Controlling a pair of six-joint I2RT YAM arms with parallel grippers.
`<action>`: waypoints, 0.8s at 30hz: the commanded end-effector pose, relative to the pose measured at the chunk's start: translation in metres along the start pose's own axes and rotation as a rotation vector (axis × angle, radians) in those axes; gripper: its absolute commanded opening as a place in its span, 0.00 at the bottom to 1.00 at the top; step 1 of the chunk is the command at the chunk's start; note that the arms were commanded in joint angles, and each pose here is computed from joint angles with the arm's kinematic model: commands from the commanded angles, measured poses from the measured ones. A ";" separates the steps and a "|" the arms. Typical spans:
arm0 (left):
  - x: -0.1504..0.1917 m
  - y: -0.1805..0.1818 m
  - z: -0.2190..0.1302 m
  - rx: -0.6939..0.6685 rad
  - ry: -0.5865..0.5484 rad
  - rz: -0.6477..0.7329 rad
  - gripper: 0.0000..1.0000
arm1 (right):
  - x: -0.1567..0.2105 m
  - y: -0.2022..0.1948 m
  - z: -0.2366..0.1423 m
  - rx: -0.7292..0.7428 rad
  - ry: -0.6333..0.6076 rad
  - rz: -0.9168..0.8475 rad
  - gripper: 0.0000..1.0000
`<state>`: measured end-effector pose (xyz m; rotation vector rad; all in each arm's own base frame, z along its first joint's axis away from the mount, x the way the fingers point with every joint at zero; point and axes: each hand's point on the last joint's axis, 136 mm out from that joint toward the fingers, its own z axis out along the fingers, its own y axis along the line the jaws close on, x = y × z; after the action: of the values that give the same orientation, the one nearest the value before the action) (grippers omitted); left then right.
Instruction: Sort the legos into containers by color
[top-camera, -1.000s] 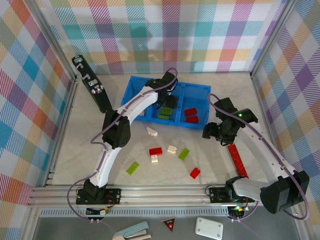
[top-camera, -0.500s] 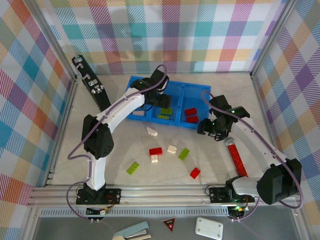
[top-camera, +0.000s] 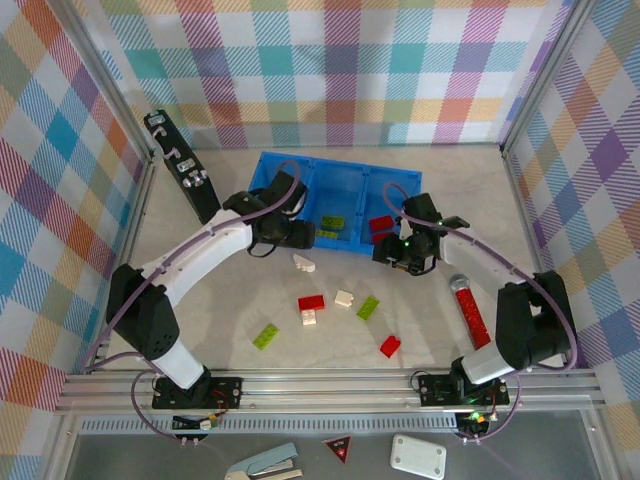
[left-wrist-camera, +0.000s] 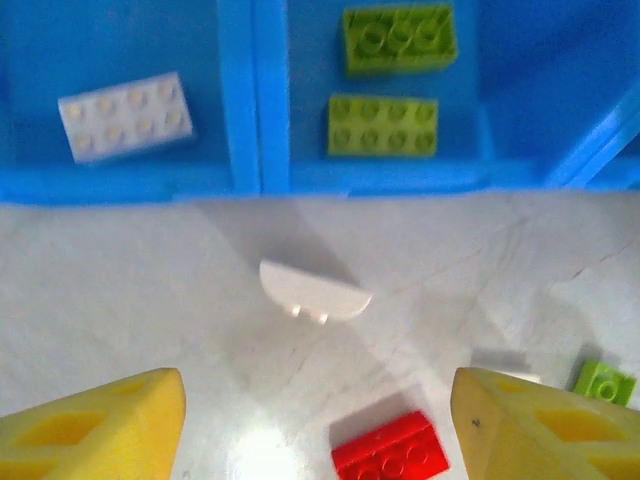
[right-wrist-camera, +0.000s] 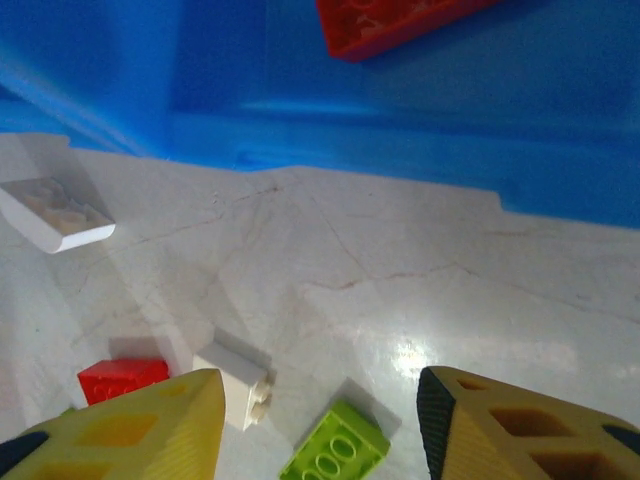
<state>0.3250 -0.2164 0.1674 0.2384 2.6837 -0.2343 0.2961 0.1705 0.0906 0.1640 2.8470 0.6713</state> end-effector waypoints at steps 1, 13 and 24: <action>0.019 0.008 0.000 0.005 0.015 -0.066 0.70 | -0.009 0.006 0.014 -0.041 -0.015 -0.011 0.54; 0.057 0.003 0.045 -0.023 0.116 -0.088 0.70 | -0.045 -0.024 0.025 0.057 -0.083 -0.018 0.50; 0.047 -0.015 0.089 -0.105 0.170 0.028 0.76 | -0.083 -0.041 0.014 0.089 -0.153 -0.015 0.50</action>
<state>0.3068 -0.2346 0.0642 0.2301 2.8782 -0.0993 0.3599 0.1342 0.0670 0.2221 2.7753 0.5346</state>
